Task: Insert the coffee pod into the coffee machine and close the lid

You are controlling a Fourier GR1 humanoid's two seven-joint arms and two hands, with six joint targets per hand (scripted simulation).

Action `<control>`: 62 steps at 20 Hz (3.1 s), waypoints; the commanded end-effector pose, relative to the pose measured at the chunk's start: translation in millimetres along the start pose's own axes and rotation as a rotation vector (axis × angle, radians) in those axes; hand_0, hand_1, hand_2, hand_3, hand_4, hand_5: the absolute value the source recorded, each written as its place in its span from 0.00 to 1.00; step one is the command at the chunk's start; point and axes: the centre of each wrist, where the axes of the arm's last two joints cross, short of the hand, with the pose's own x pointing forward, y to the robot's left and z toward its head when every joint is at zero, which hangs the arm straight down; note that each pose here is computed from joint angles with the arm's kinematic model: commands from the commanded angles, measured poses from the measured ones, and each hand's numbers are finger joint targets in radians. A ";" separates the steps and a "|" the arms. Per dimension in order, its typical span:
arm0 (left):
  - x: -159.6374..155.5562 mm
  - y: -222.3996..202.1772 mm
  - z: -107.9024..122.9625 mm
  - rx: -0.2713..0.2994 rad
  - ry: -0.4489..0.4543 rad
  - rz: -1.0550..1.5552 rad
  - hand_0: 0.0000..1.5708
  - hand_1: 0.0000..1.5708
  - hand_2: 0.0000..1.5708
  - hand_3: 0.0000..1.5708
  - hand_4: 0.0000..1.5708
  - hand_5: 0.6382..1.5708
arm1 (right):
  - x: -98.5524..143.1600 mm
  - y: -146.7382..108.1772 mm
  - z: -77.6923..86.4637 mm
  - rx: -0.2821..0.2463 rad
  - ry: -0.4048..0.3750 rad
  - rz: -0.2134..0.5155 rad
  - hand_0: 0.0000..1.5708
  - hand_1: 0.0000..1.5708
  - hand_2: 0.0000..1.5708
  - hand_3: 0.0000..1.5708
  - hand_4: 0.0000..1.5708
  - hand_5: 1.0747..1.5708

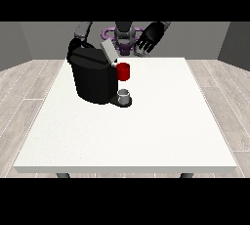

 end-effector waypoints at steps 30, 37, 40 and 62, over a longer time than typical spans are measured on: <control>58.2 108.5 6.2 0.222 -0.032 -0.043 0.77 0.77 0.80 0.78 0.27 1.00 | 78.6 12.7 -35.6 -0.021 -0.238 -0.018 0.00 0.00 0.00 0.00 0.11 1.00; 44.5 99.3 5.2 0.240 -0.001 -0.064 0.74 0.74 0.78 0.76 0.27 1.00 | 82.9 -8.4 -37.2 0.007 -0.223 0.025 0.00 0.00 0.00 0.00 0.07 1.00; 28.7 97.7 10.7 0.212 -0.011 -0.054 0.77 0.77 0.80 0.76 0.27 1.00 | 59.3 0.6 -24.9 0.005 -0.172 -0.007 0.00 0.00 0.00 0.00 0.00 1.00; 33.8 117.1 21.4 0.279 0.002 -0.266 0.75 0.75 0.74 0.65 0.00 1.00 | 61.0 -14.1 -32.6 -0.043 -0.194 -0.007 0.00 0.00 0.00 0.00 0.00 1.00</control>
